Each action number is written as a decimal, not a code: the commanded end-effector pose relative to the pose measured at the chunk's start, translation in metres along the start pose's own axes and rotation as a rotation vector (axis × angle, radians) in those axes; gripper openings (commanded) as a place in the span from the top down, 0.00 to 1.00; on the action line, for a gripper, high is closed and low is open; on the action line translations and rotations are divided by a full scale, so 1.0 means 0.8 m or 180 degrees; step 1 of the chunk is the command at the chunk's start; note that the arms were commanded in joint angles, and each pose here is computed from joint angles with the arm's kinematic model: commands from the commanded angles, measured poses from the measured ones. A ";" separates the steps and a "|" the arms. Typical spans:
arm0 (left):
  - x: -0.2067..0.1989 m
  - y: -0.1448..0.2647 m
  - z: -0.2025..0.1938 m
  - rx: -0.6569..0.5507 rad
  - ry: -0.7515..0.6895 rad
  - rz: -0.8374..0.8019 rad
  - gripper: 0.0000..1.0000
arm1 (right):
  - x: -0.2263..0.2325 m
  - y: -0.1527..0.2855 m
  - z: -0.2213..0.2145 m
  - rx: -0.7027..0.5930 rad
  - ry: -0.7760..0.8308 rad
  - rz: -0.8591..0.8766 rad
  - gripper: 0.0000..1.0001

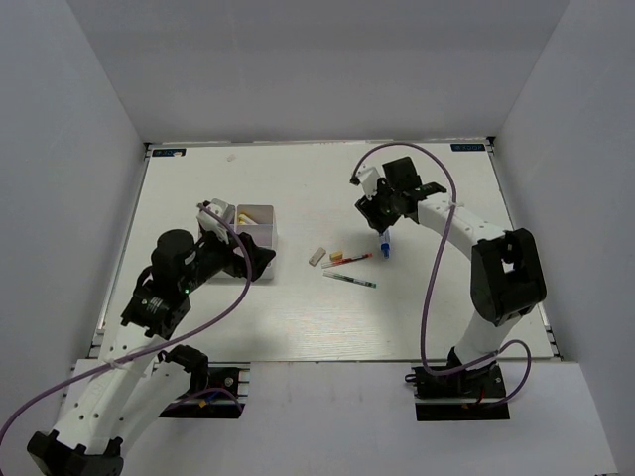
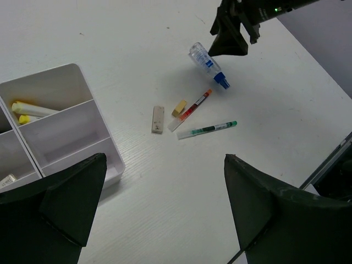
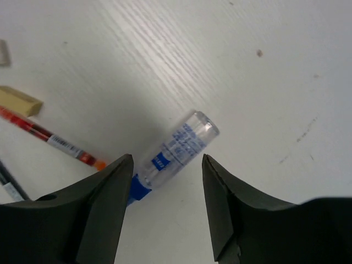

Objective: Sort the stationery into containers
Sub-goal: Pick up the stationery from the center of the board.

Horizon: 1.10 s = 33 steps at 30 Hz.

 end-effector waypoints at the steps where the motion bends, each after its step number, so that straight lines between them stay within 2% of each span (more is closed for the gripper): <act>1: -0.006 0.006 0.003 -0.0047 -0.0043 -0.0093 0.03 | -0.050 0.003 0.019 -0.0025 -0.0443 -0.0694 0.40; 5: -0.009 0.011 0.008 -0.0111 -0.0063 -0.0104 0.03 | -0.079 -0.008 0.019 0.0188 -0.0772 -0.0962 0.37; 12: -0.011 0.016 0.012 -0.0166 -0.0080 -0.0114 0.03 | -0.061 -0.043 -0.003 0.0508 -0.1166 -0.0720 0.34; 19: -0.011 0.016 0.012 -0.0166 -0.0051 -0.0115 0.03 | -0.058 -0.039 -0.028 0.0627 -0.1344 -0.0783 0.35; 27: -0.014 0.020 0.016 -0.0221 -0.0068 -0.0125 0.03 | -0.038 -0.059 -0.052 0.0812 -0.1539 -0.0456 0.37; 33: -0.012 0.020 0.016 -0.0226 -0.0067 -0.0096 0.03 | -0.034 -0.068 -0.048 0.0810 -0.1619 -0.0280 0.42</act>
Point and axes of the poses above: each gripper's point midway between its finger pads, its own y axis back along the fingers, its own x axis along the line the jaws close on, z = x × y, the point moved 1 cm from there along y, back along the fingers, and after that the axes turned 1 degree about -y, right-handed, at the moved point
